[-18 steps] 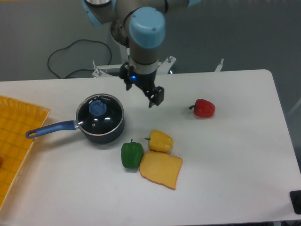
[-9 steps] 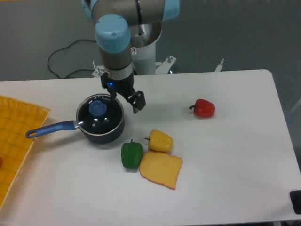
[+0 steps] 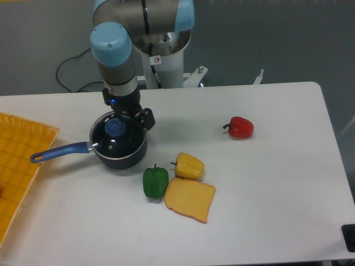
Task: Open the lid
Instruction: 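Lower the gripper onto the blue knob and close on it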
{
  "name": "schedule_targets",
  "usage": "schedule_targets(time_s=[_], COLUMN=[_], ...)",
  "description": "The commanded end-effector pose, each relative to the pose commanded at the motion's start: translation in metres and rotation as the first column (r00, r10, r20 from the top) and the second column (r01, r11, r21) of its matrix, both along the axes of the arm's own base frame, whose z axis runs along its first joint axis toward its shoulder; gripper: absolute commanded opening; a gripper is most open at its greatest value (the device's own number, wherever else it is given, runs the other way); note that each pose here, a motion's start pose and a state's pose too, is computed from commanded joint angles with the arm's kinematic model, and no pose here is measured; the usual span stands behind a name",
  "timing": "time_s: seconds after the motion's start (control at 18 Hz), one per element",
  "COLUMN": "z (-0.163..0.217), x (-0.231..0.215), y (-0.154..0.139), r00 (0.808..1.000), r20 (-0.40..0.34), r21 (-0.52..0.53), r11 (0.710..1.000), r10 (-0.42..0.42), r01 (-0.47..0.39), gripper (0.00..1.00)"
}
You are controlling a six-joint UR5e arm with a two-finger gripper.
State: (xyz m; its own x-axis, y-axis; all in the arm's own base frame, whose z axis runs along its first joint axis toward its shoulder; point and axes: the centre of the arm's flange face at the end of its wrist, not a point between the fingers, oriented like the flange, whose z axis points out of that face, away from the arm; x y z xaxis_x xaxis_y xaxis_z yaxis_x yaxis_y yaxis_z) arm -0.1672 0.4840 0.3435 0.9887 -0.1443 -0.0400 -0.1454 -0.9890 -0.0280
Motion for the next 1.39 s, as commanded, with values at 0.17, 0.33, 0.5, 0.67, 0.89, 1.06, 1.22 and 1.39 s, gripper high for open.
schedule_targets(time_s=[0.17, 0.33, 0.5, 0.67, 0.89, 1.06, 1.22, 1.39], z=[-0.009, -0.024, -0.029, -0.036, -0.04, -0.04, -0.043, -0.046], x=[0.003, 0.019, 0.025, 0.027, 0.032, 0.032, 0.038, 0.04], y=[-0.002, 0.001, 0.003, 0.007, 0.009, 0.009, 0.01, 0.011], r00=[1.0, 1.0, 1.0, 0.999, 1.0, 1.0, 1.0, 1.0], r20=[0.0, -0.01, -0.029, -0.026, -0.023, -0.023, -0.024, -0.024], r21=[0.002, 0.011, -0.01, -0.017, -0.024, -0.024, -0.031, -0.04], r11=[1.0, 1.0, 1.0, 1.0, 1.0, 1.0, 1.0, 0.999], r10=[0.014, 0.007, 0.0, 0.024, 0.015, 0.015, 0.003, 0.001], r01=[-0.014, -0.006, 0.0, -0.025, -0.015, -0.015, -0.003, -0.002], gripper=[1.0, 1.0, 1.0, 1.0, 1.0, 1.0, 1.0, 1.0])
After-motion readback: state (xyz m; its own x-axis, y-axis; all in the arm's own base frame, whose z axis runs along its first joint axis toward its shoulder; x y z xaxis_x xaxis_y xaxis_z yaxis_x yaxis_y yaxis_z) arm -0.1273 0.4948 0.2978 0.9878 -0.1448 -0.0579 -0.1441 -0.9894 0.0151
